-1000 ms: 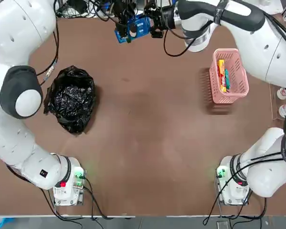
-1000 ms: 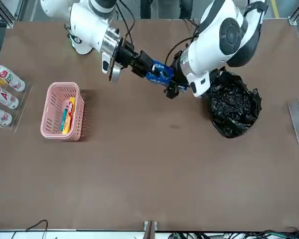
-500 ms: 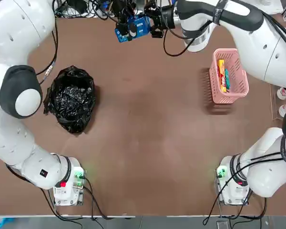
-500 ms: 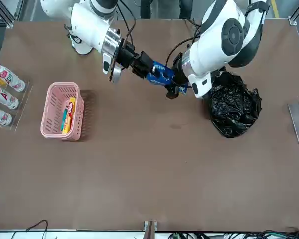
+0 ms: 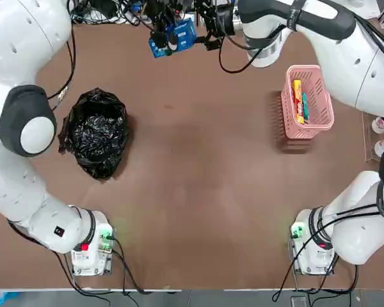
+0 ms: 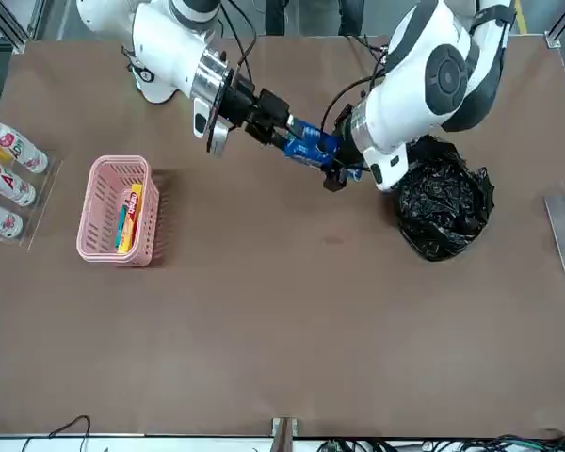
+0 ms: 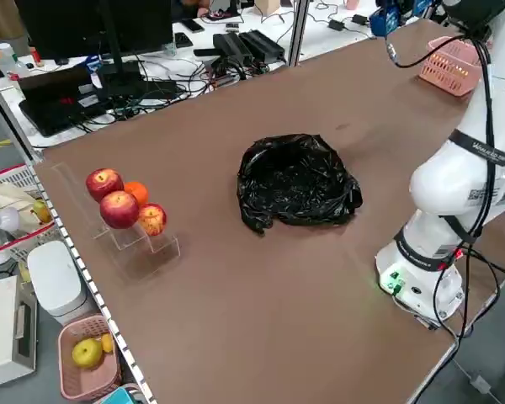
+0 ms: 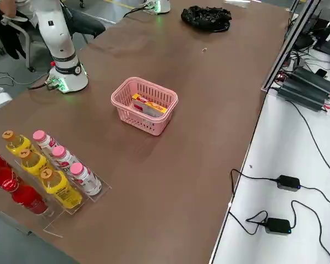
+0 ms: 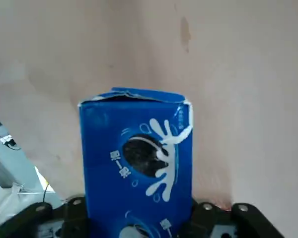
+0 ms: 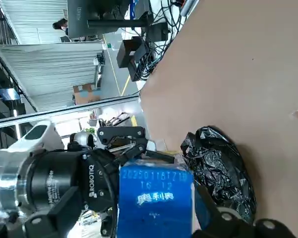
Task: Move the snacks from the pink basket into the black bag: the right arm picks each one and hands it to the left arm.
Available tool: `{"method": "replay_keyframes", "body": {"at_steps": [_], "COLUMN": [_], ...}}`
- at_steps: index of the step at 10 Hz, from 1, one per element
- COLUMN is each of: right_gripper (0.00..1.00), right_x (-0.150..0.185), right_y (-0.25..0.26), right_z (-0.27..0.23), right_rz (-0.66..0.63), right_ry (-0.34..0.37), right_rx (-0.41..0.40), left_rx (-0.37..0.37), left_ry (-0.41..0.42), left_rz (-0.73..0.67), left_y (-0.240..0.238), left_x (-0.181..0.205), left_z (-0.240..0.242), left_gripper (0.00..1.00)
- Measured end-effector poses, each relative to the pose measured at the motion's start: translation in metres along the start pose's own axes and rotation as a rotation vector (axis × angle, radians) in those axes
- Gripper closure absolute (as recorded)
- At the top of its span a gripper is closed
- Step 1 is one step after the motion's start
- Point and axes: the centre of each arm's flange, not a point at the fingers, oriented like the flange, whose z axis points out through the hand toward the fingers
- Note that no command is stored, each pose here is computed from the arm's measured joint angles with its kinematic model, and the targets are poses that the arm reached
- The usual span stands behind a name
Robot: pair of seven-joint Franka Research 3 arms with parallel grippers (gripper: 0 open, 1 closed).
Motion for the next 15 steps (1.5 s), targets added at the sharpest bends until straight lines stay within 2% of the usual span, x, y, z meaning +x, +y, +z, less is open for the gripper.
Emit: {"method": "replay_keyframes", "body": {"at_steps": [3, 5, 7, 11, 13, 15], "right_gripper": [0.0, 0.0, 0.0, 0.0, 0.0, 0.0], "right_x": [0.01, 0.031, 0.055, 0.112, 0.128, 0.137], "right_y": [0.002, 0.007, 0.009, 0.027, 0.034, 0.046], "right_z": [-0.004, -0.014, -0.025, -0.069, -0.101, -0.131], "right_rz": [-0.014, -0.128, -0.253, -0.421, -0.501, -0.574], "right_ry": [0.017, 0.052, 0.038, -0.093, -0.162, -0.22], "right_rx": [-0.007, -0.062, -0.148, -0.388, -0.547, -0.741], "left_rx": [0.043, 0.094, 0.14, 0.274, 0.291, 0.274], "left_ry": [0.098, 0.159, 0.194, 0.237, 0.268, 0.3], "left_rz": [-0.069, -0.048, 0.007, 0.019, 0.019, 0.008], "left_y": [0.011, 0.007, -0.008, -0.053, -0.083, -0.094], "left_x": [0.074, 0.132, 0.193, 0.295, 0.336, 0.365], "left_z": [0.001, 0.014, 0.016, 0.043, 0.041, 0.057], "left_gripper": [0.44, 0.44, 0.44, 0.44, 0.44, 0.44]}}
